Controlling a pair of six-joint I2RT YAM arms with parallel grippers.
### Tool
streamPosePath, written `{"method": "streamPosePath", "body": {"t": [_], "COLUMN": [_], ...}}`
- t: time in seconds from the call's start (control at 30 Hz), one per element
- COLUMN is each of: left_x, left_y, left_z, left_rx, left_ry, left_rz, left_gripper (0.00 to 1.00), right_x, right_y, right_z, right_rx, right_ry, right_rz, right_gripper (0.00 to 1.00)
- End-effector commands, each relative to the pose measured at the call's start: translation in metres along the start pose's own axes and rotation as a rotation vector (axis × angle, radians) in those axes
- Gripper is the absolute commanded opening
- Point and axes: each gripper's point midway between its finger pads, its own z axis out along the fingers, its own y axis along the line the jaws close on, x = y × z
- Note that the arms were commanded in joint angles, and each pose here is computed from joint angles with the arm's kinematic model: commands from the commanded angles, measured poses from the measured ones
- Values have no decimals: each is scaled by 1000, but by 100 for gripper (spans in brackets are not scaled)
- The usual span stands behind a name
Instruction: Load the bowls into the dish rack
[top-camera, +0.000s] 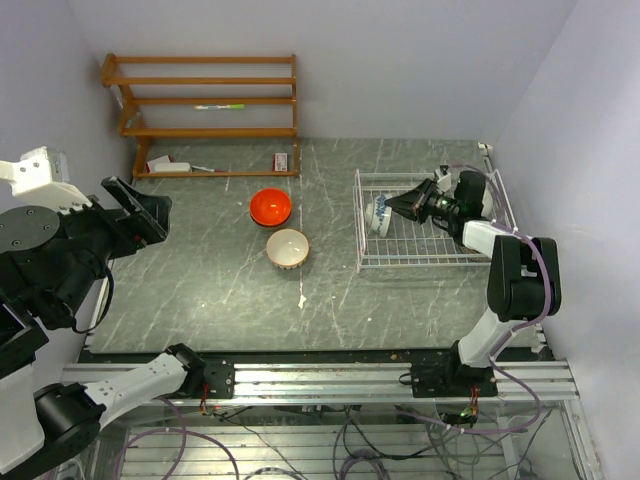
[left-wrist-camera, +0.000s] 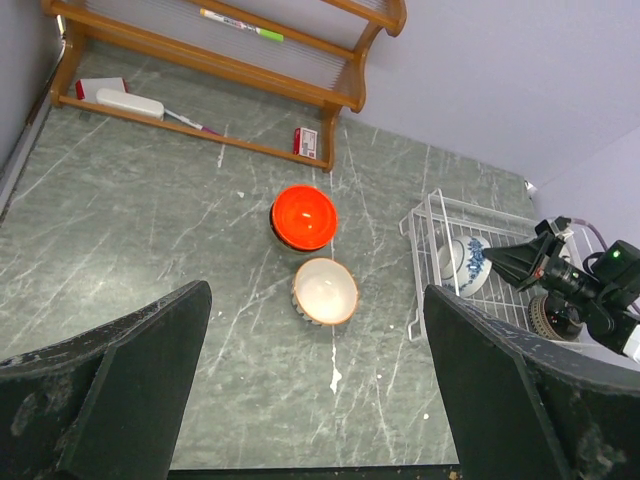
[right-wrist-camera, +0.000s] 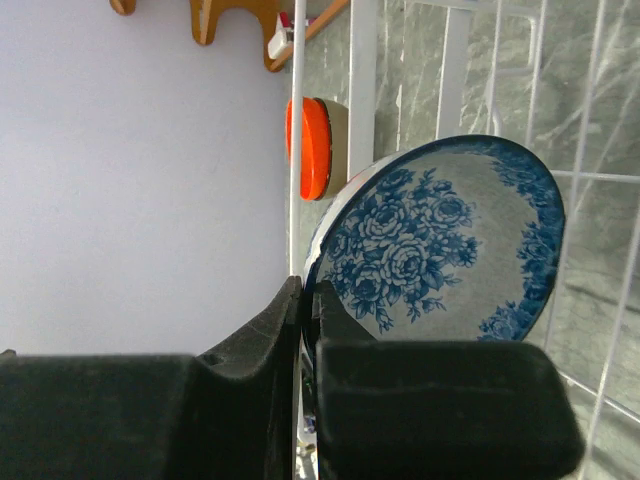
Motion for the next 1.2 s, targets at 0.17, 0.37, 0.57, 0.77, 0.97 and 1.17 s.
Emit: {"method": "streamPosePath", "body": {"t": [0.17, 0.37, 0.57, 0.77, 0.97, 1.17], "left_x": [-4, -2, -1, -1, -1, -1], "left_y": [-4, -9, -10, -12, -8, -2], "left_z": [2, 7, 8, 8, 4, -3], "left_rx": [10, 20, 24, 30, 28, 25], "left_ry": [-12, -4, -1, 0, -3, -7], "left_rz": [11, 15, 13, 11, 2, -7], "left_gripper": [99, 99, 99, 99, 99, 99], "right_x": [2, -1, -9, -17, -20, -16], "right_y": [-53, -72, -83, -88, -91, -99], "right_z": [-22, -37, -50, -56, -62, -67], "right_rx": [108, 176, 239, 302, 362, 420], "right_ry": [5, -5, -27, -47, -60, -53], "right_rz": [88, 98, 83, 66, 62, 58], "right_gripper": [2, 12, 16, 20, 23, 23]}}
